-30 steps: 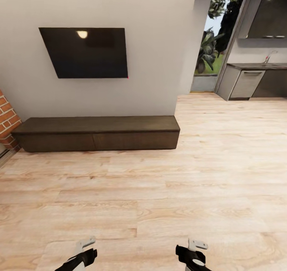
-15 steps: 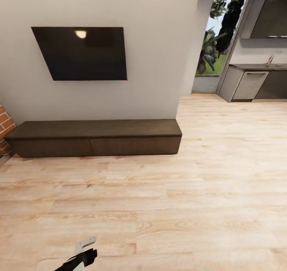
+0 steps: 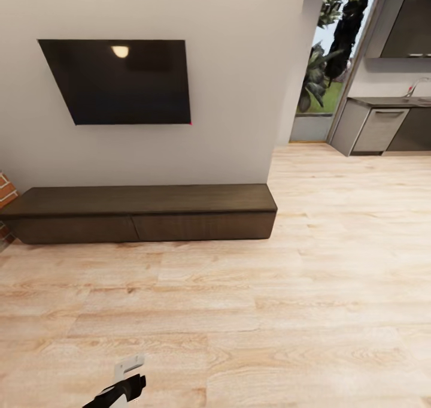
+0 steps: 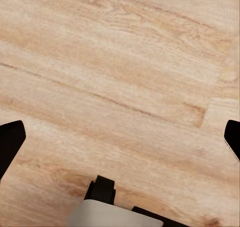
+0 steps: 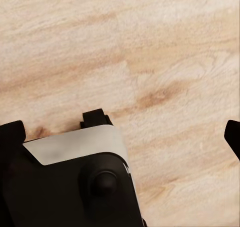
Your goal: Place each of the two pumpkins and all three candles from the living room inside a cabinet in the living room (use any cabinet), then make sure every cabinet is closed, and position the cauldron so it is next to a table in the living room.
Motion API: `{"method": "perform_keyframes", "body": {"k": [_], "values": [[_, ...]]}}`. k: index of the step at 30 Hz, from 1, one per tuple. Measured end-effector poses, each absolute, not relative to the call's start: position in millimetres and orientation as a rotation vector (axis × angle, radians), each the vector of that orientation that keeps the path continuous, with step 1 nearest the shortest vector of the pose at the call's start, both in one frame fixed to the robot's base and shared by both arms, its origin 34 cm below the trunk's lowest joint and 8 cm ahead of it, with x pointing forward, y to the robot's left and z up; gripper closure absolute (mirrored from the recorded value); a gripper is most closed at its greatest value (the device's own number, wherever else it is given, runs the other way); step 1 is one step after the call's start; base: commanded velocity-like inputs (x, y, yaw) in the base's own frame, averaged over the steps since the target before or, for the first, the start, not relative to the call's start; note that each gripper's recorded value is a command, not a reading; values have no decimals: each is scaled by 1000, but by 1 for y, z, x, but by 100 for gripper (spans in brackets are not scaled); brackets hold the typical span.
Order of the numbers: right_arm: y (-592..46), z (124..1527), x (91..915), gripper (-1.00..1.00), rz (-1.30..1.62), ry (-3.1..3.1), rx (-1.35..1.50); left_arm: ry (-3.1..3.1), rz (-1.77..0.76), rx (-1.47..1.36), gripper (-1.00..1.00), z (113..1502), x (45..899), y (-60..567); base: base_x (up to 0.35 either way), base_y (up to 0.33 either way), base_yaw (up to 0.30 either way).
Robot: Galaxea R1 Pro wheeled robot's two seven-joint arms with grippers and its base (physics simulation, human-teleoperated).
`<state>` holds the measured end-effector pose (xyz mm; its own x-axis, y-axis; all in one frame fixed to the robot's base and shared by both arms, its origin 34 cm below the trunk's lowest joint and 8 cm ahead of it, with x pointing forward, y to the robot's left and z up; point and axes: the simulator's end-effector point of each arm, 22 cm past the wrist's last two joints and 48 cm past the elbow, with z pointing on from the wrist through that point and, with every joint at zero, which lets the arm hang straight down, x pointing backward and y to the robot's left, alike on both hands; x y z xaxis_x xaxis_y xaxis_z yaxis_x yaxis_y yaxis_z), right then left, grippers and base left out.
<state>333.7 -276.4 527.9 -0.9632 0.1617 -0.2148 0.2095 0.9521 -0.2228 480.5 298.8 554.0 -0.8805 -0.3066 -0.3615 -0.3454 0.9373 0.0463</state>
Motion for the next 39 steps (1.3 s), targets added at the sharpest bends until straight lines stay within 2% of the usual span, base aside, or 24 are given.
{"method": "perform_keyframes", "body": {"k": [39], "values": [[-278,528,334,-100,-366,2911,278,2740,154,-475,-100,554,481,298,302,17,0]]}}
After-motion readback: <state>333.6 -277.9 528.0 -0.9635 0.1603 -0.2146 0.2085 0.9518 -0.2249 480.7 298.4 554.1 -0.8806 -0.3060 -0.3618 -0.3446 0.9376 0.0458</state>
